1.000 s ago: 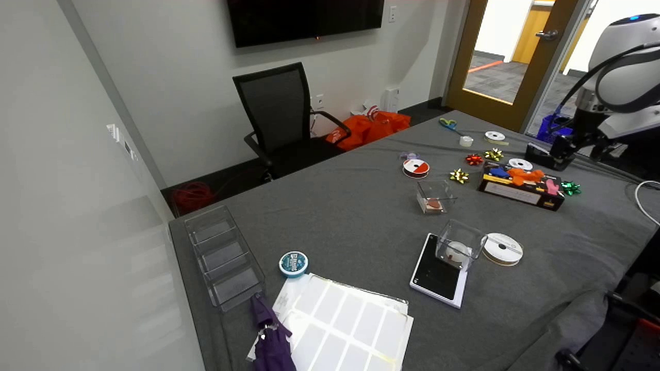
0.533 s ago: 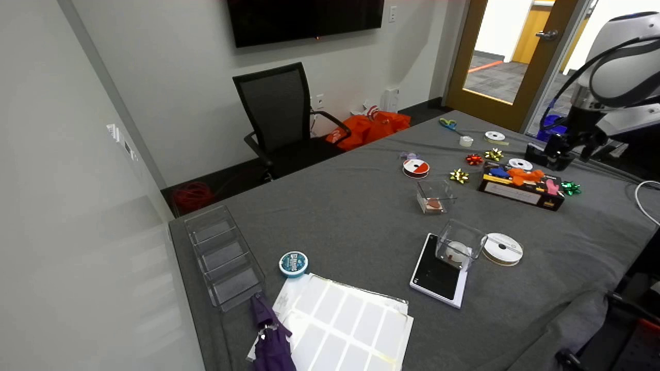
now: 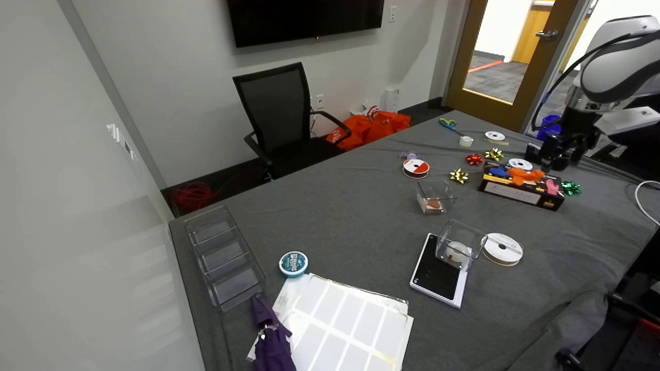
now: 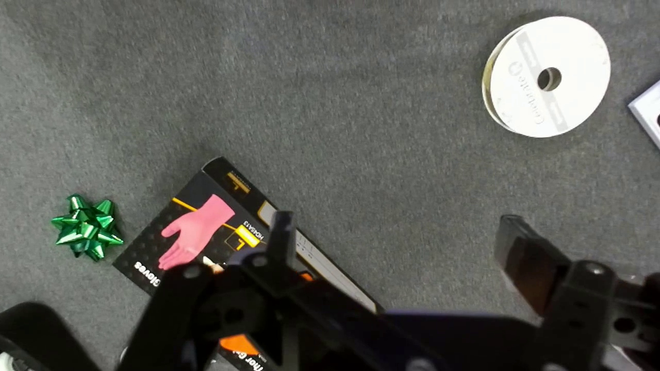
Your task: Put the left tape on the black object, then move the right tray to the right
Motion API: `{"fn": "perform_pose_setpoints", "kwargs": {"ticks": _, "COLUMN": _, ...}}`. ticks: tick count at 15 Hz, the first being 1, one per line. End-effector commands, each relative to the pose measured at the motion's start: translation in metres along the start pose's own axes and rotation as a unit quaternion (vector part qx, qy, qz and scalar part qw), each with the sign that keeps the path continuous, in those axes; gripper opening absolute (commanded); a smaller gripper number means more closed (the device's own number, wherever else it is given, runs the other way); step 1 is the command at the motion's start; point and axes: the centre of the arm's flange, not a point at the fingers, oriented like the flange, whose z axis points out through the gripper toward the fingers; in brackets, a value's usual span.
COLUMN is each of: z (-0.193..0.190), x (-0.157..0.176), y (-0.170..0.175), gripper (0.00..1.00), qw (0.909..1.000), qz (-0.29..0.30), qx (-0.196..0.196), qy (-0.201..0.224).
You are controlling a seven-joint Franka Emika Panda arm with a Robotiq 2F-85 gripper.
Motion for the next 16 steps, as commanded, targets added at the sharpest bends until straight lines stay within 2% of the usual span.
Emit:
{"fn": "perform_pose_setpoints", "kwargs": {"ticks": 1, "z": 0.005, "x": 0.014, "y": 0.001, "gripper": 1.00, "qw": 0.9997, "qz": -0.020, "qx": -0.002, "qy": -0.017}}
{"fn": "perform_pose_setpoints", "kwargs": {"ticks": 5, "z": 0.010, "x": 0.032, "y": 0.007, "gripper": 1.00, "qw": 0.9979, "qz": -0.059, "qx": -0.020, "qy": -0.016}}
{"fn": "perform_pose_setpoints", "kwargs": {"ticks": 9, "z": 0.027, "x": 0.042, "y": 0.006, "gripper": 1.00, "qw": 0.9973, "qz": -0.063, "qx": 0.036, "qy": -0.007}}
{"fn": "perform_pose_setpoints", "kwargs": {"ticks": 12, "z": 0.046, "x": 0.049, "y": 0.000, "gripper": 1.00, "qw": 0.9963, "qz": -0.022, "qx": 0.083, "qy": 0.005}}
{"fn": "perform_pose_setpoints", "kwargs": {"ticks": 16, "z": 0.061, "x": 0.061, "y": -0.008, "gripper": 1.00, "qw": 0.9873, "qz": 0.076, "qx": 0.124, "qy": 0.064}}
